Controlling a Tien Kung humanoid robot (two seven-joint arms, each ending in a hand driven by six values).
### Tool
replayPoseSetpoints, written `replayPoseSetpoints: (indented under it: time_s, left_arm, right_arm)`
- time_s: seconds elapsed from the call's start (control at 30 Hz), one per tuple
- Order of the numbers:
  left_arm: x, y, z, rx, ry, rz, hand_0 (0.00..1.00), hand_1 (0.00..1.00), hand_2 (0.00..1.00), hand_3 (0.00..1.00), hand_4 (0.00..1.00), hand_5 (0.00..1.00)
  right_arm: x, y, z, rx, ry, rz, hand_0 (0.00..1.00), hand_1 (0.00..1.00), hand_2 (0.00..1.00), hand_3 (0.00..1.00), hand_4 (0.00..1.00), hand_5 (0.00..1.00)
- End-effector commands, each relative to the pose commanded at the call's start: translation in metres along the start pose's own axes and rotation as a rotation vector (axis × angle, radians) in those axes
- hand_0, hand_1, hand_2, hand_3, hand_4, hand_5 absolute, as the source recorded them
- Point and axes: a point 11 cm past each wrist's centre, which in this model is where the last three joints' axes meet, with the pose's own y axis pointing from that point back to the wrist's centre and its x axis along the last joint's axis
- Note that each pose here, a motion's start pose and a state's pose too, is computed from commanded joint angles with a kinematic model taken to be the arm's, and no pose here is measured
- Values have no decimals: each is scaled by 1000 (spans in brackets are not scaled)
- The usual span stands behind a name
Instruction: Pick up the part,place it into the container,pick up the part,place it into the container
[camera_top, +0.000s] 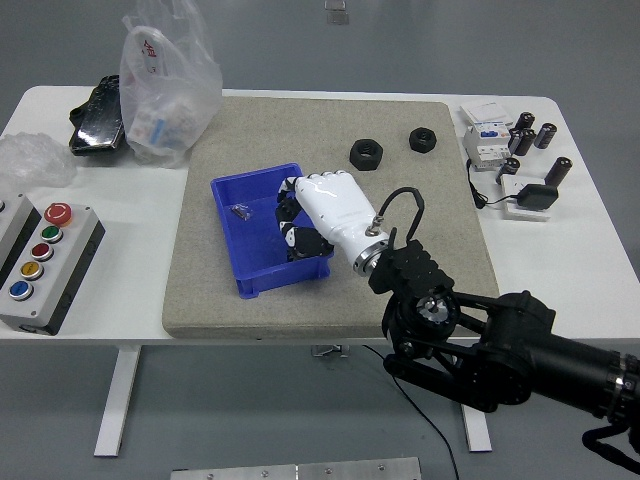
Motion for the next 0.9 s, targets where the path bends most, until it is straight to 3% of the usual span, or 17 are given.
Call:
replayPoseSetpoints:
  time_s: [0.1,0.13,0.7,0.73,0.9]
  left_arm:
    - [1,0,-1,4,0,1,654,592,565,607,713,376]
    - [0,0,-1,4,0,1,654,592,565,608,715,382]
    - [0,0,2,-2,-3,0,654,592,566,608,716,386]
    - [0,0,2,-2,-4,-1,653,592,564,608,716,386]
    - [-1,0,3,-4,-6,-2,653,592,564,608,716,386]
  right_arm:
    - [-2,1,-2,5,10,-9,546,665,661,643,114,228]
    - [-2,1,-3,5,11,-10,536,690,700,693,249,278]
    - [-9,2,5,-30,0,-39,543,708,693,711,307,272]
    - [-9,2,5,-30,-3,-36,487,759,798,835,584,267]
    - [5,3,12,-39,-101,38,487,759,798,835,584,267]
